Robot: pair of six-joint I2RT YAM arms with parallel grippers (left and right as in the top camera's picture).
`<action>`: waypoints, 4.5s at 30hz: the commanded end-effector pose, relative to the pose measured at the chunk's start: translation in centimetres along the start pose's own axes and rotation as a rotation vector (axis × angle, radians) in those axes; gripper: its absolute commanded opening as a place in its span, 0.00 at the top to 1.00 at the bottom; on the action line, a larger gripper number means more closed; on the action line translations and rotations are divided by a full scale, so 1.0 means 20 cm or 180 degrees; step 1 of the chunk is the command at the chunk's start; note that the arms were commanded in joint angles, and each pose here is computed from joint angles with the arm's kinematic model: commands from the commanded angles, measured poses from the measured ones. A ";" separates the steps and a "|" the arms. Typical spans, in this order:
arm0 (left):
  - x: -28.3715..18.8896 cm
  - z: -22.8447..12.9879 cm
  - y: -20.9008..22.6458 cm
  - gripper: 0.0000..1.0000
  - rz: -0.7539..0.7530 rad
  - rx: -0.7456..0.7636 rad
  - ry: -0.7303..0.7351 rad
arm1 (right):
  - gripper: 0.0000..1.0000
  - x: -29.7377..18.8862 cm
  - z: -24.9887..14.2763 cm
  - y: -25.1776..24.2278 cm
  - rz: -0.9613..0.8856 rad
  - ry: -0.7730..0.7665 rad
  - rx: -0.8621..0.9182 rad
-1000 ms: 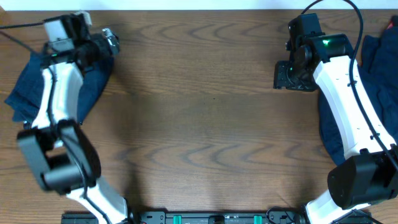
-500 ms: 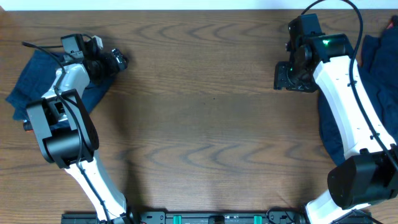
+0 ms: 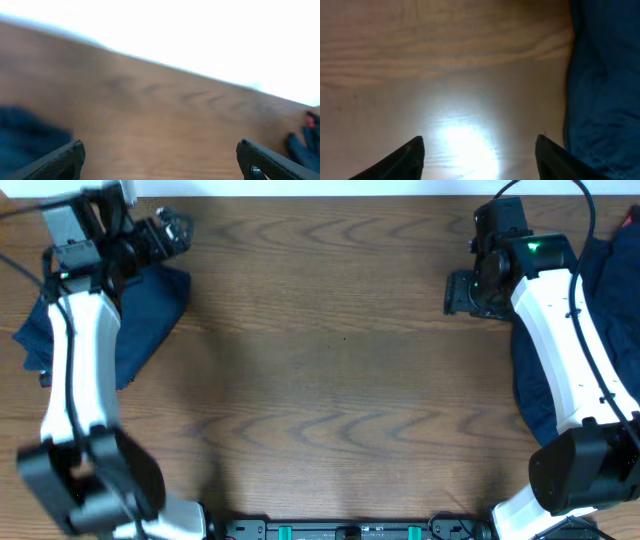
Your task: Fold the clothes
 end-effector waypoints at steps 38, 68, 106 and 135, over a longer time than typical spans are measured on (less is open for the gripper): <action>-1.21 -0.85 -0.61 0.02 0.0980 0.0959 -0.0464 | 0.01 -0.61 -0.95 -0.41 0.0426 -0.1950 -0.0022; -1.25 -0.89 -0.60 0.02 0.0988 0.0959 -0.0439 | 0.01 -0.58 -1.12 -0.49 0.0365 -0.2104 -0.0074; -1.25 -0.89 -0.60 0.02 0.0987 0.0959 -0.0440 | 0.01 0.16 -1.06 -0.44 0.0546 -0.3750 -0.0349; -1.20 -1.02 -0.50 0.02 0.1096 0.0914 -0.0541 | 0.01 0.16 -1.06 -0.44 0.0546 -0.3750 -0.0349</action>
Point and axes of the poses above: each gripper's point midway between its finger pads, its own x axis out along the fingers, its own y axis along the line the jaws close on, z = x × y, the point moved 9 cm from there along -x, back along the fingers, and after that the axes turned 3 degrees about x, right-handed, at the moved point
